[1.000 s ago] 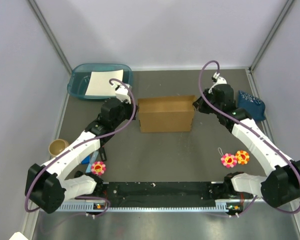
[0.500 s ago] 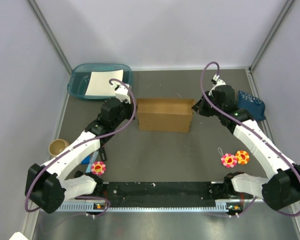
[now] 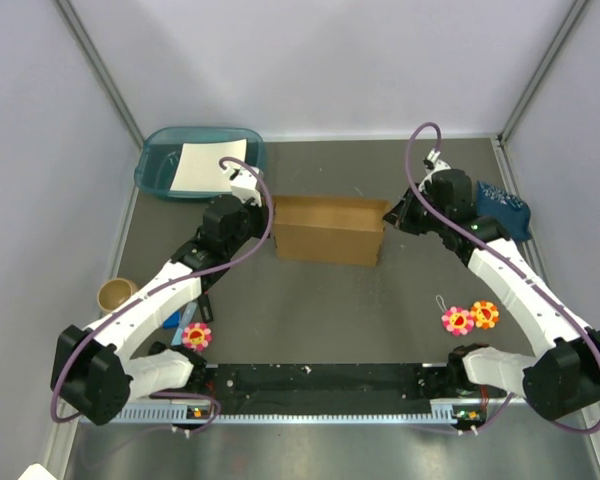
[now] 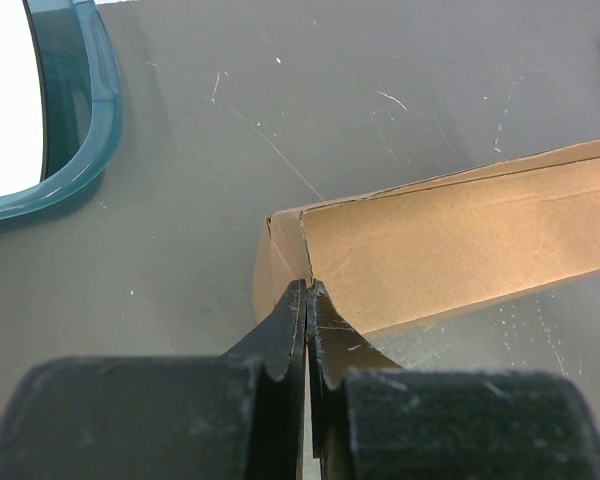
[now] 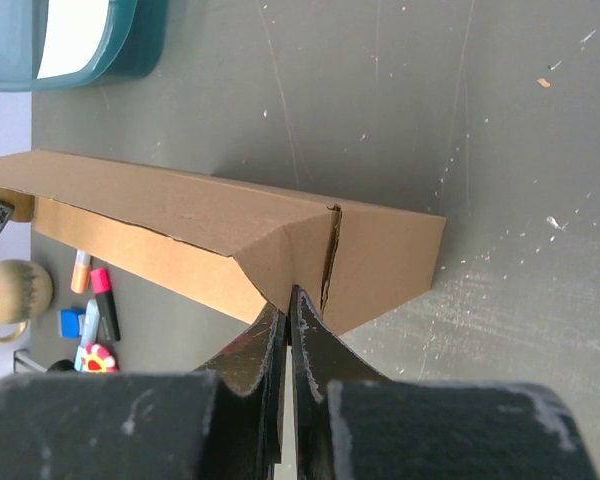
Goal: Fold the paper box
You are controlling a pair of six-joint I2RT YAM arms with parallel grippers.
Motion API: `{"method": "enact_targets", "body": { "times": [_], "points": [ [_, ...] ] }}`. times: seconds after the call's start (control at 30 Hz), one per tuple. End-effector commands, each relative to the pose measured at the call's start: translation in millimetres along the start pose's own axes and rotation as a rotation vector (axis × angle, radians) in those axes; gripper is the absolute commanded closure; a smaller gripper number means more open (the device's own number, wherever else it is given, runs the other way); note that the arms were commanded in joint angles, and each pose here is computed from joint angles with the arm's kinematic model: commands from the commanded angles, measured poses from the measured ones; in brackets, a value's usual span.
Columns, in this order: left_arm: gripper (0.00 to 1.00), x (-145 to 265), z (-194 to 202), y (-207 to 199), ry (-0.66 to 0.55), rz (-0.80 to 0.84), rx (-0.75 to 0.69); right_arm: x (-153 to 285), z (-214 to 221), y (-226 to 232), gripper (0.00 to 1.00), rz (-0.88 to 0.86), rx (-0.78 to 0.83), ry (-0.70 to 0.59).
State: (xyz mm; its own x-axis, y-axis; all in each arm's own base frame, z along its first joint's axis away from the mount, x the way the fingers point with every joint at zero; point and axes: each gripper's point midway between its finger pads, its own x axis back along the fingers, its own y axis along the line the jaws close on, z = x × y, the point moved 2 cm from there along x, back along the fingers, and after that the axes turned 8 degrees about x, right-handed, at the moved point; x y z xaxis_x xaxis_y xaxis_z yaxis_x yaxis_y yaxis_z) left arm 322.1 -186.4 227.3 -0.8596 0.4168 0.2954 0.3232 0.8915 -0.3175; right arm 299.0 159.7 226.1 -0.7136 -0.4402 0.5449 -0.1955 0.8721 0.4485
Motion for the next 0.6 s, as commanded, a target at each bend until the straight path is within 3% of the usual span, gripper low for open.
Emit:
{"method": "enact_targets", "body": {
  "times": [0.0,0.57],
  "points": [
    [1.0,-3.4,4.8,-7.4,0.026,0.035,-0.01,8.1,5.5,14.7,1.0,-0.069,-0.047,0.061],
    [1.0,-5.5,5.7,-6.4,0.031,0.028,-0.012,15.3,-4.4,16.8,1.0,-0.068,-0.035,0.051]
  ]
}}
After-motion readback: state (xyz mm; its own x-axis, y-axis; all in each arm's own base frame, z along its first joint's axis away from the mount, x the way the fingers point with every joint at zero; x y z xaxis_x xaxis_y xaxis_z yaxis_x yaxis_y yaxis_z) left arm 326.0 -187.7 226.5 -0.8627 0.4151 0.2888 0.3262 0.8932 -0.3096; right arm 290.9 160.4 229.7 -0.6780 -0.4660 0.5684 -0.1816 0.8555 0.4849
